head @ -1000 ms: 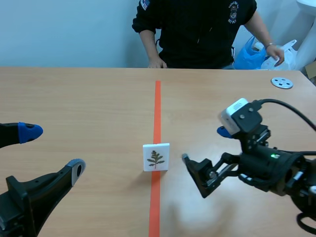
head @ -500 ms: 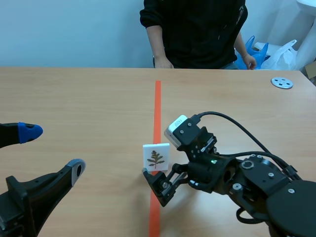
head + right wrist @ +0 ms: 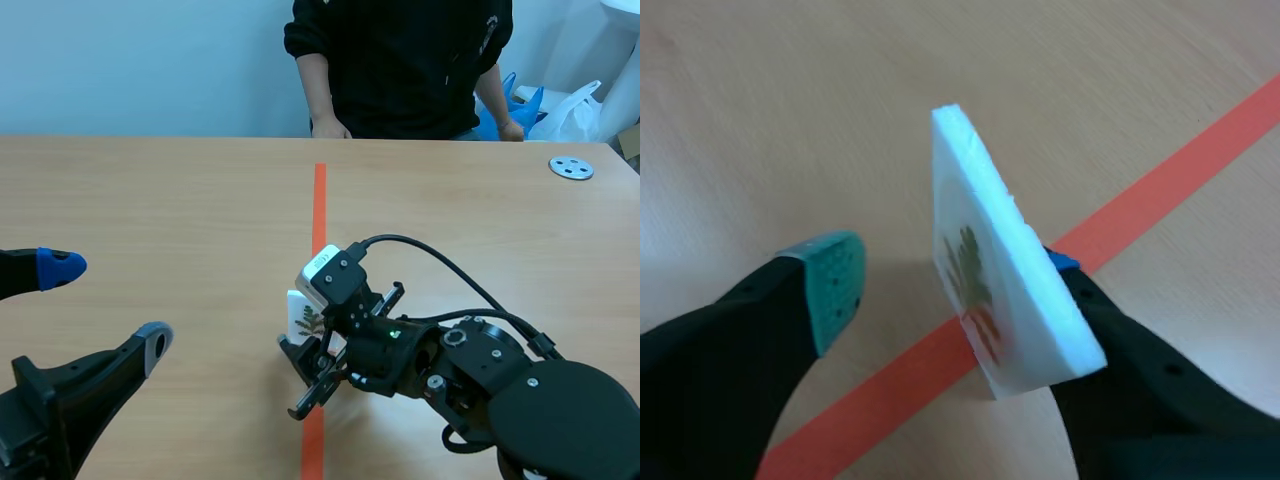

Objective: Sort the leaf by its shape. The table is split by an orange tape line. A compound leaf with several leaflets goes to the left side, a simple leaf with one blade goes to the right side. Return to the home posture when a red brick is placed on the table.

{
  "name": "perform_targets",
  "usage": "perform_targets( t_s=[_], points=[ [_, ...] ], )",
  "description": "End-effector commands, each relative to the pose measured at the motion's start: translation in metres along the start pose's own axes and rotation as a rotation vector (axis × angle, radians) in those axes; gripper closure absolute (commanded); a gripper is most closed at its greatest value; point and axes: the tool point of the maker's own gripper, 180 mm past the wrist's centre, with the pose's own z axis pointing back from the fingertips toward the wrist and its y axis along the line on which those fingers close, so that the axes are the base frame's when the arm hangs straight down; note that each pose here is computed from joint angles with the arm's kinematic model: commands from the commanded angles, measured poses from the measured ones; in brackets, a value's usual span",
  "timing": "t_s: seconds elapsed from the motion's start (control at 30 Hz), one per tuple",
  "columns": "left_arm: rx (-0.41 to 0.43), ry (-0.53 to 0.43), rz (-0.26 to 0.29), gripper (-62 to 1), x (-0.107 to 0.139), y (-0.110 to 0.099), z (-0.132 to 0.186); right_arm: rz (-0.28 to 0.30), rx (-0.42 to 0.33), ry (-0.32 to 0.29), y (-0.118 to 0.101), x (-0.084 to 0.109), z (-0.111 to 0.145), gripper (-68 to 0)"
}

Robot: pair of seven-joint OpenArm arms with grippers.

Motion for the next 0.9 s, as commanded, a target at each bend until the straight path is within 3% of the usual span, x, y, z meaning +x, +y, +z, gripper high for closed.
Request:
perform_targets(
  t_s=[0.0,0.33,0.6,0.77,0.87],
  points=[
    [-0.007,-0.037,0.002,-62.3,0.01,-0.003,-0.001,0.02,-0.018,-0.044,-0.01,0.016,0.0,-24.9],
    [-0.007,-0.037,0.002,-62.3,0.01,-0.003,-0.001,0.02,-0.018,-0.04,-0.01,0.014,0.002,-4.9],
    [-0.007,-0.037,0.002,-62.3,0.01,-0.003,-0.001,0.048,-0.029,-0.089,-0.012,0.037,0.008,-4.6],
    [-0.007,-0.043,0.0,-62.3,0.012,-0.003,-0.001,0.06,-0.105,-0.12,-0.033,0.054,0.031,-4.6],
    [-0.006,-0.045,-0.002,-62.3,0.012,-0.003,-0.002,0.034,-0.167,-0.139,-0.051,0.063,0.051,-4.6]
  ],
)
